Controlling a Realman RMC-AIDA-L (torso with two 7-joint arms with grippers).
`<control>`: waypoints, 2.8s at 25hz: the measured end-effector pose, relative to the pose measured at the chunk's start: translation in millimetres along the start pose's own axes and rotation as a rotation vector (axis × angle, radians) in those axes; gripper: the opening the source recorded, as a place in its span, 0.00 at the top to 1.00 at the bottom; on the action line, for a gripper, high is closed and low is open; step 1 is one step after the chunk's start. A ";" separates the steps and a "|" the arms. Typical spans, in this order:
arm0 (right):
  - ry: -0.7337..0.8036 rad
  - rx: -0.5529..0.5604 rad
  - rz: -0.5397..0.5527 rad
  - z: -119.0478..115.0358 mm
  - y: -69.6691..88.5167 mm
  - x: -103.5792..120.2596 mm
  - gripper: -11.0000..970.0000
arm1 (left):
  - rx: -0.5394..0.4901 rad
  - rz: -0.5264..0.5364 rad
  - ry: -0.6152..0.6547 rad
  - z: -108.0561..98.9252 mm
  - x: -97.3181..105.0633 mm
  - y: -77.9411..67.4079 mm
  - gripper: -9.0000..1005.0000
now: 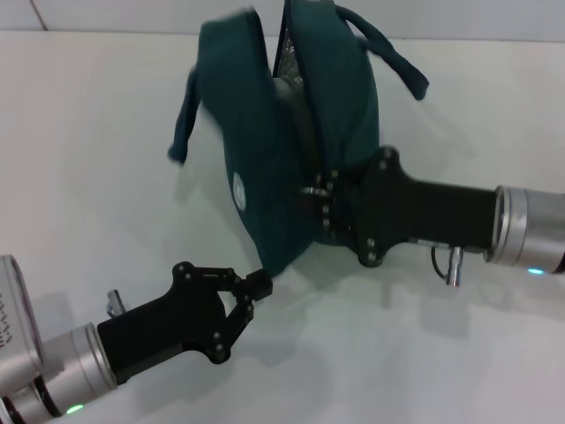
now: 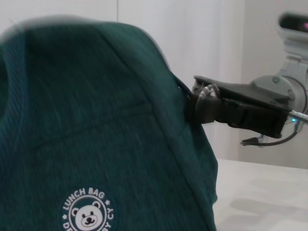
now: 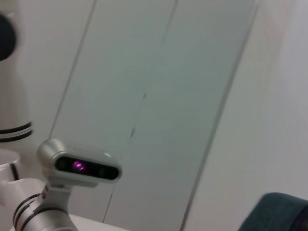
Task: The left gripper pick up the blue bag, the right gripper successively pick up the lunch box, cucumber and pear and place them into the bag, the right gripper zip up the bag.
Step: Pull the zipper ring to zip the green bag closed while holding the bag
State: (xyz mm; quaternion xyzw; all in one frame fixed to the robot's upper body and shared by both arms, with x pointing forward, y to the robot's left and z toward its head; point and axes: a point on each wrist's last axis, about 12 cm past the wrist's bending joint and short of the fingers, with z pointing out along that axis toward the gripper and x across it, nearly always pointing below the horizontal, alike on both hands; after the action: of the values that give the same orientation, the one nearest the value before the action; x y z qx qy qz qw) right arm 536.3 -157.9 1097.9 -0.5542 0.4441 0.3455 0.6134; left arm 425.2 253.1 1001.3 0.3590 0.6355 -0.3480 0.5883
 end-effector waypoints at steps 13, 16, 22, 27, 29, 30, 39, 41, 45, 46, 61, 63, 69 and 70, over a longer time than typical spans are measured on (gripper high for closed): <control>-0.021 0.031 0.036 -1.4 2.2 1.1 0.96 | -0.032 -0.016 -0.023 -0.5 -2.3 3.2 0.98; -0.019 0.033 0.039 -2.2 3.0 1.7 0.96 | -0.076 -0.034 -0.044 -3.5 -3.2 5.3 0.97; -0.019 0.031 0.039 -1.9 3.1 1.7 0.96 | -0.131 -0.064 -0.068 -7.4 -3.0 5.8 0.95; -0.019 0.029 0.039 -1.6 3.2 1.6 0.96 | -0.193 -0.098 -0.098 -11.3 -3.6 8.5 0.71; -0.019 0.028 0.038 -1.5 3.1 1.6 0.96 | -0.218 -0.109 -0.108 -12.7 -3.6 9.6 0.60; -0.019 0.028 0.038 -1.5 3.1 1.6 0.96 | -0.225 -0.111 -0.111 -13.0 -3.6 9.9 0.55; -0.015 0.030 0.039 -1.6 3.0 2.0 0.96 | -0.179 -0.098 -0.106 -2.4 -7.2 13.8 0.20; -0.015 0.031 0.039 -1.6 3.0 2.1 0.96 | -0.159 -0.100 -0.104 2.4 -8.5 15.3 0.12; -0.015 0.031 0.034 -2.1 3.4 2.2 0.96 | -0.131 -0.123 -0.108 11.9 -12.1 19.3 0.12; -0.016 0.031 0.031 -2.2 3.6 2.1 0.96 | -0.131 -0.127 -0.106 13.8 -12.6 20.9 0.12; -0.030 0.054 0.053 -9.4 8.6 5.4 0.96 | -0.169 -0.118 -0.086 18.5 -11.3 27.2 0.18; -0.045 0.059 0.066 -11.0 10.5 5.1 0.96 | -0.168 -0.110 -0.085 18.6 -11.4 27.1 0.21; -0.087 0.113 0.121 -18.2 14.9 7.5 0.96 | -0.186 -0.086 -0.094 18.9 -12.1 28.0 0.39; -0.087 0.118 0.128 -18.8 15.4 8.1 0.96 | -0.190 -0.085 -0.098 18.9 -12.4 28.5 0.43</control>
State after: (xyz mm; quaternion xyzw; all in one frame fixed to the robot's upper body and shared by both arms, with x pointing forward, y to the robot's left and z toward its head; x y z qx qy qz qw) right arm 522.2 -174.8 1084.8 -0.4720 0.4712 0.3811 0.6403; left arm 459.8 250.4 1011.9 0.2570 0.6510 -0.3277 0.6347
